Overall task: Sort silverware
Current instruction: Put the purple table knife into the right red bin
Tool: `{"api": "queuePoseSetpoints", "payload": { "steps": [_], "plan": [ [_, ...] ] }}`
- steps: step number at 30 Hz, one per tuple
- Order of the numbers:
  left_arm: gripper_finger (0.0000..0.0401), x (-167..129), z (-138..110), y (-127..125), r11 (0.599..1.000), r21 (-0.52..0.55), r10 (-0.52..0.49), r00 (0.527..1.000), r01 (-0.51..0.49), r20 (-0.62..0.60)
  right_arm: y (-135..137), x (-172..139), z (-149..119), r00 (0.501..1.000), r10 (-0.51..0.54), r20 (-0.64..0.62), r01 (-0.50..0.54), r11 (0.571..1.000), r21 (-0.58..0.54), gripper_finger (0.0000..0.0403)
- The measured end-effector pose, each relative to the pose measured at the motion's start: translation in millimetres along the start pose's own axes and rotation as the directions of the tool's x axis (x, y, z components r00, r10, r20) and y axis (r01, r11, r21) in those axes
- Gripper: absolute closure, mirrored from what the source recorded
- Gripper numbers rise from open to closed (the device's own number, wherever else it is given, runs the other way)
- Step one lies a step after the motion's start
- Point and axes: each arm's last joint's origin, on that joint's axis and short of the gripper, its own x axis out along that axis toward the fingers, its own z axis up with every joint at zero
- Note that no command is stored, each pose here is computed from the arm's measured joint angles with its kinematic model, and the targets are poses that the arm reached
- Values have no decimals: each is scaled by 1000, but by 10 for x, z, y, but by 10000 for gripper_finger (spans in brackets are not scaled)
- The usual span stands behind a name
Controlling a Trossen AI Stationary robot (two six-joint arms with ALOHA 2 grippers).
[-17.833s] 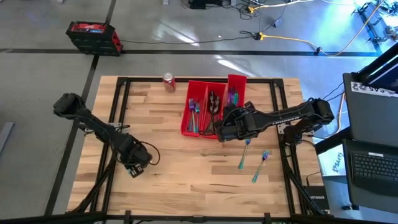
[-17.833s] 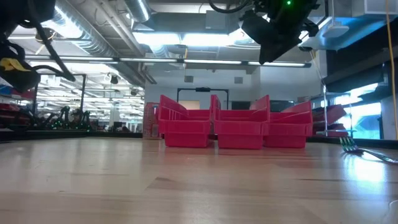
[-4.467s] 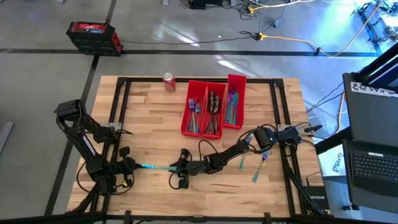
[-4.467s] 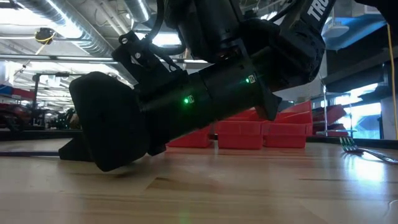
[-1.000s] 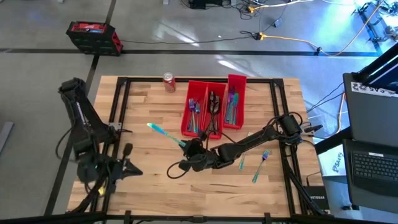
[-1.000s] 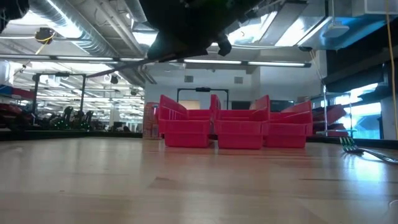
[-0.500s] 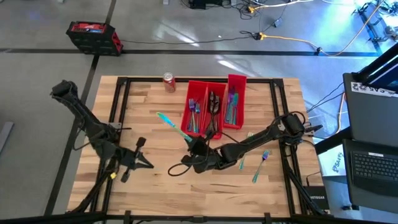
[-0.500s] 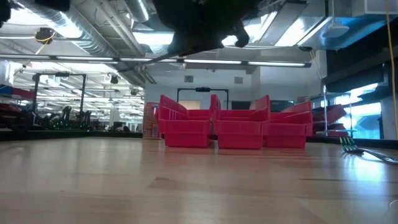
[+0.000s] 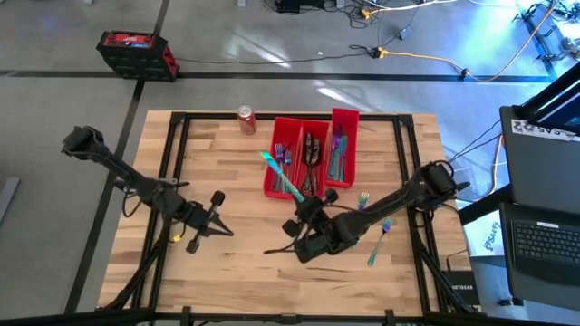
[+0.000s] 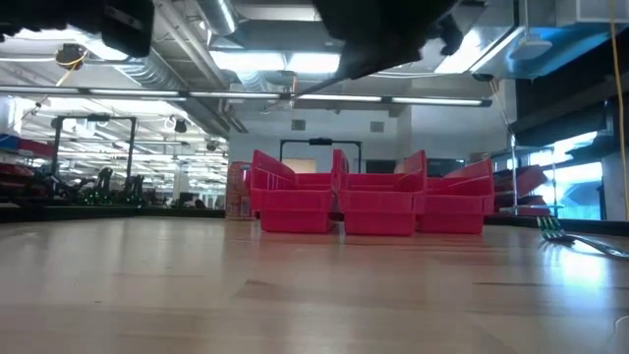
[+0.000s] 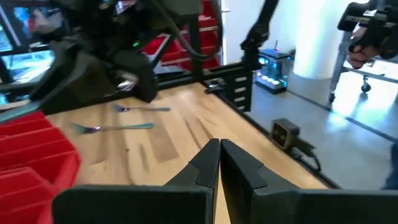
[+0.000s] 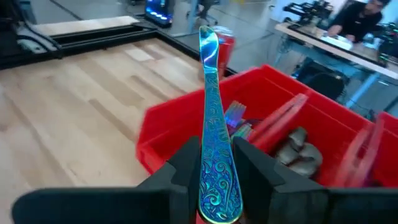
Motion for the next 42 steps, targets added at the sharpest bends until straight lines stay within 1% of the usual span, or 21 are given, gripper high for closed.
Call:
{"api": "queuePoseSetpoints", "payload": {
  "steps": [7, 10, 15, 18, 25, 33, 42],
  "plan": [
    [401, 18, -16, 111, 999, -11, 49, 999, -50, -10, -229, -72, -94, 993, -121, 15, 120, 992, 47, 344],
    [401, 20, -18, 134, 998, -25, 62, 998, -63, -11, -345, -100, -127, 986, -169, 4, 168, 982, 88, 344],
    [401, 19, -34, 131, 998, -31, 60, 998, -61, -28, -526, -162, -142, 970, -242, 3, 240, 962, 134, 344],
    [401, 19, -36, 130, 998, -31, 60, 998, -60, -30, -616, -179, -130, 959, -283, -2, 281, 950, 139, 344],
    [401, 19, -38, 135, 997, -17, 69, 997, -70, -32, -715, -153, -183, 949, -316, -18, 315, 934, 169, 343],
    [401, 19, -42, 136, 997, -25, 73, 997, -74, -37, -800, -67, -319, 926, -369, -74, 376, 917, 136, 344],
    [401, 18, -68, 135, 995, -60, 75, 995, -79, -63, -921, 36, -370, 899, -422, -114, 434, 894, 115, 344]
  ]
}}
